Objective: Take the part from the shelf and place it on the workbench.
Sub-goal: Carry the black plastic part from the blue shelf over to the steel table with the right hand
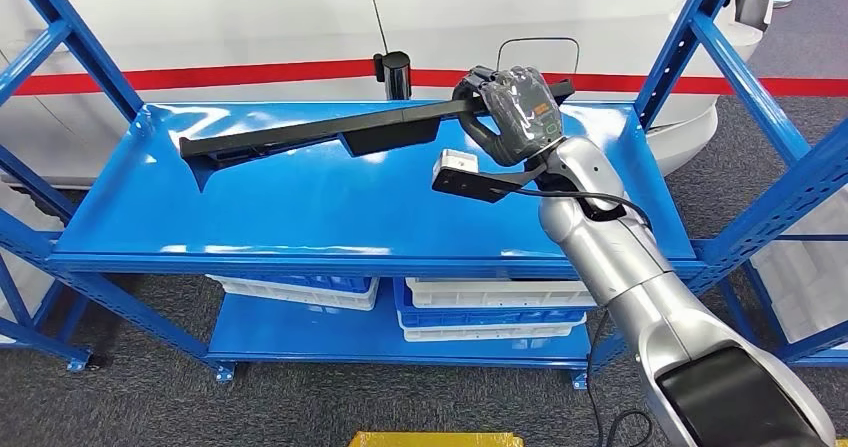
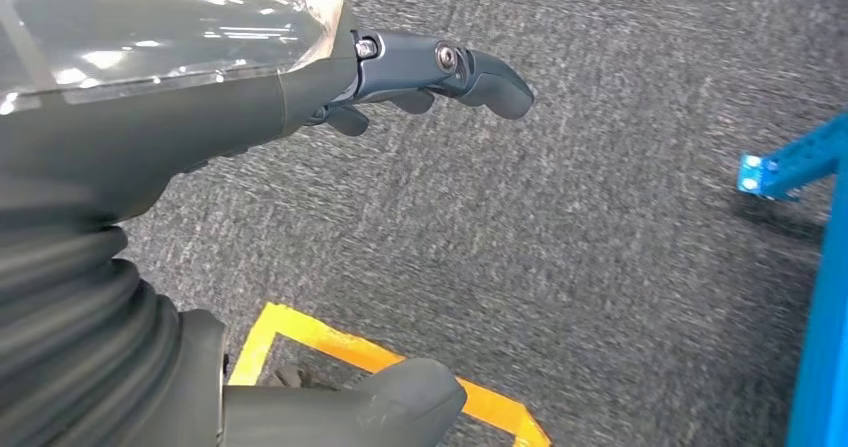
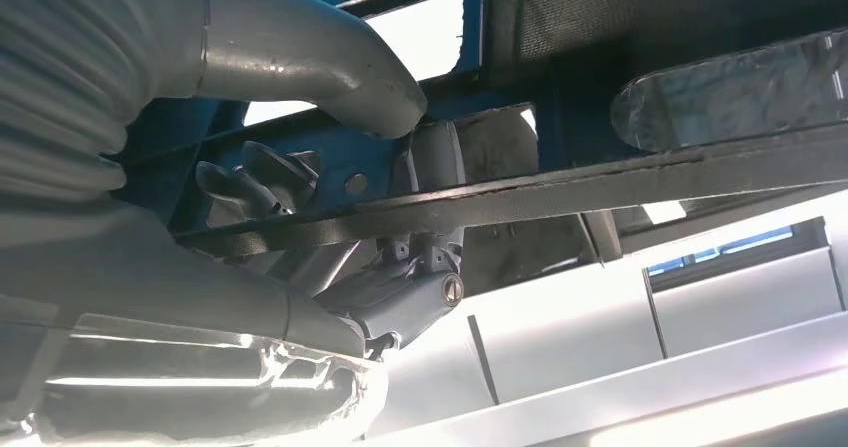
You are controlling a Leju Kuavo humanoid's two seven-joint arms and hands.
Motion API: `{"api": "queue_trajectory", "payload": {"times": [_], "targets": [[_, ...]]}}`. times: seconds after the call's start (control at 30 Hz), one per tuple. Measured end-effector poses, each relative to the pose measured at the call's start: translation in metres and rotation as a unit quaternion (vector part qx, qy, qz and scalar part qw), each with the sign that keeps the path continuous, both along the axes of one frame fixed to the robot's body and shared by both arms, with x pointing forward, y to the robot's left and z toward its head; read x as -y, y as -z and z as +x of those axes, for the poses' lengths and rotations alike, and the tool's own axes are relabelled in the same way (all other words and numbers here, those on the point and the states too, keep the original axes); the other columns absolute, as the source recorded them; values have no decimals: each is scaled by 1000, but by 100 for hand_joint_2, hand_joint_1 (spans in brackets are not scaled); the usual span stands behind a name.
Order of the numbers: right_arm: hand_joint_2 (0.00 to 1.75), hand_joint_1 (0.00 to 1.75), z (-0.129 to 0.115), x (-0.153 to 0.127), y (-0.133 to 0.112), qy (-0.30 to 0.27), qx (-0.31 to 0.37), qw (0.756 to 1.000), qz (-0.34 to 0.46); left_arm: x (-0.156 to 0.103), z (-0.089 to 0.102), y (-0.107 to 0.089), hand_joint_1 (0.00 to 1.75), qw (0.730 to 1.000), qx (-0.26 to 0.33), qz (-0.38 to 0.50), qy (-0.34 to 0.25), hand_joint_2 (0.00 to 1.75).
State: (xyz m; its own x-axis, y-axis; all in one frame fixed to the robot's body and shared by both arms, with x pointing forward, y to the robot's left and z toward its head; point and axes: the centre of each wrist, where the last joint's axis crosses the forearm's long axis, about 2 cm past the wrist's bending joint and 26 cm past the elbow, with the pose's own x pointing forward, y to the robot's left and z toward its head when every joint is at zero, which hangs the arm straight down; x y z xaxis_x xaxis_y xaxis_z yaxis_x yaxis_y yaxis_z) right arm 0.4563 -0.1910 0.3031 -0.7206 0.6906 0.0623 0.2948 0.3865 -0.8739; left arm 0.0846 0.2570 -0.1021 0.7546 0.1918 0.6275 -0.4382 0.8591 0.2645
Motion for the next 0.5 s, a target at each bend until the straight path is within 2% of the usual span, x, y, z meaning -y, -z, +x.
{"api": "queue_trajectory", "payload": {"times": [0.5], "targets": [[175, 175, 1, 5, 0, 5, 0, 1000, -2, 0, 1, 0, 0, 1000, 5, 0, 2, 175]]}}
